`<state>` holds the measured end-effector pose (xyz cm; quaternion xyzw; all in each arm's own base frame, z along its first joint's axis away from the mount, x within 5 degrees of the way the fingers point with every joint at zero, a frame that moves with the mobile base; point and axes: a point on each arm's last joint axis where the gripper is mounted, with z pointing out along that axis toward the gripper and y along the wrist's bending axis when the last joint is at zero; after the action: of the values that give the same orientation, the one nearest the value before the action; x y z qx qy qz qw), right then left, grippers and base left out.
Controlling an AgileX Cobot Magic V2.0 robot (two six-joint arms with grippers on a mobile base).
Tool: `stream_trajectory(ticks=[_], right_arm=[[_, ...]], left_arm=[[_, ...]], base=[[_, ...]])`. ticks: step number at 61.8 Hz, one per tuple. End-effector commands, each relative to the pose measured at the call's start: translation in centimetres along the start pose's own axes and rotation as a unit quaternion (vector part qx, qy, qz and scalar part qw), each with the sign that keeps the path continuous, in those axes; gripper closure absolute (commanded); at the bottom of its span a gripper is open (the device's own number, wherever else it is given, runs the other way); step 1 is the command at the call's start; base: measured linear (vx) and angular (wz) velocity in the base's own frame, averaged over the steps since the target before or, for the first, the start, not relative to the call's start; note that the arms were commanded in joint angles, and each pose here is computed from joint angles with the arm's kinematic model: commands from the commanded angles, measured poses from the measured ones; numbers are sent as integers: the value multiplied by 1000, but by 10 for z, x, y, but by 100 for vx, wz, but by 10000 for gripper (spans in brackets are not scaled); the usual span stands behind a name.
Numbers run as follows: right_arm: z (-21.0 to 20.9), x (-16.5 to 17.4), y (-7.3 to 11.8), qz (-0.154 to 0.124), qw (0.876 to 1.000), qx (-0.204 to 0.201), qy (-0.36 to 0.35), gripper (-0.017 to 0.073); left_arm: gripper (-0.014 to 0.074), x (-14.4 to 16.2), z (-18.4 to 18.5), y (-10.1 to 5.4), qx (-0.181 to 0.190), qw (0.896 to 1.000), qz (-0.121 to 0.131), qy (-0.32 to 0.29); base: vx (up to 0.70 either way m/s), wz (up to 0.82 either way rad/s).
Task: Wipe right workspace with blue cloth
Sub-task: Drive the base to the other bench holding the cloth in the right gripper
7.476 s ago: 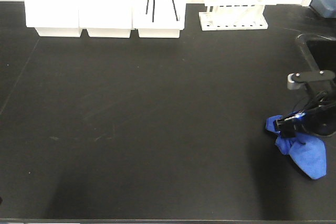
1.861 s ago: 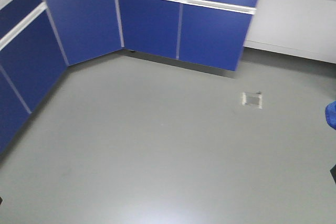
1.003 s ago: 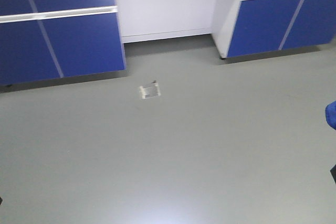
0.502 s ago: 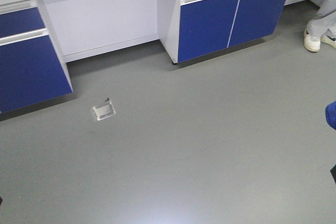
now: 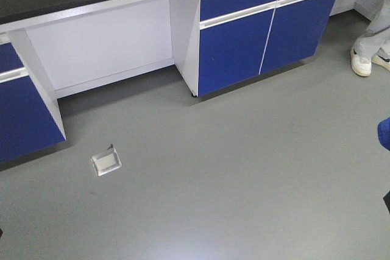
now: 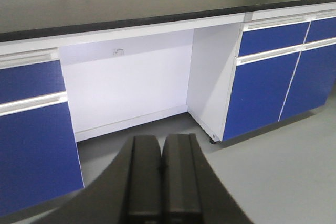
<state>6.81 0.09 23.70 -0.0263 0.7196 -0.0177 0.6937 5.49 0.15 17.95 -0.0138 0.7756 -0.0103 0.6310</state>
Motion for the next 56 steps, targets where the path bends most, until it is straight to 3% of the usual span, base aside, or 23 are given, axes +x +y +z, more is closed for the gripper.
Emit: stream_trajectory(ticks=[1, 56], right_arm=[[1, -16, -2, -2, 999, 7, -48, 562], [1, -16, -2, -2, 999, 7, -48, 562]], left_arm=[[599, 2, 1, -1, 10, 999, -3, -32], [599, 2, 1, -1, 10, 999, -3, -32]], base=[[40, 1], [41, 0]])
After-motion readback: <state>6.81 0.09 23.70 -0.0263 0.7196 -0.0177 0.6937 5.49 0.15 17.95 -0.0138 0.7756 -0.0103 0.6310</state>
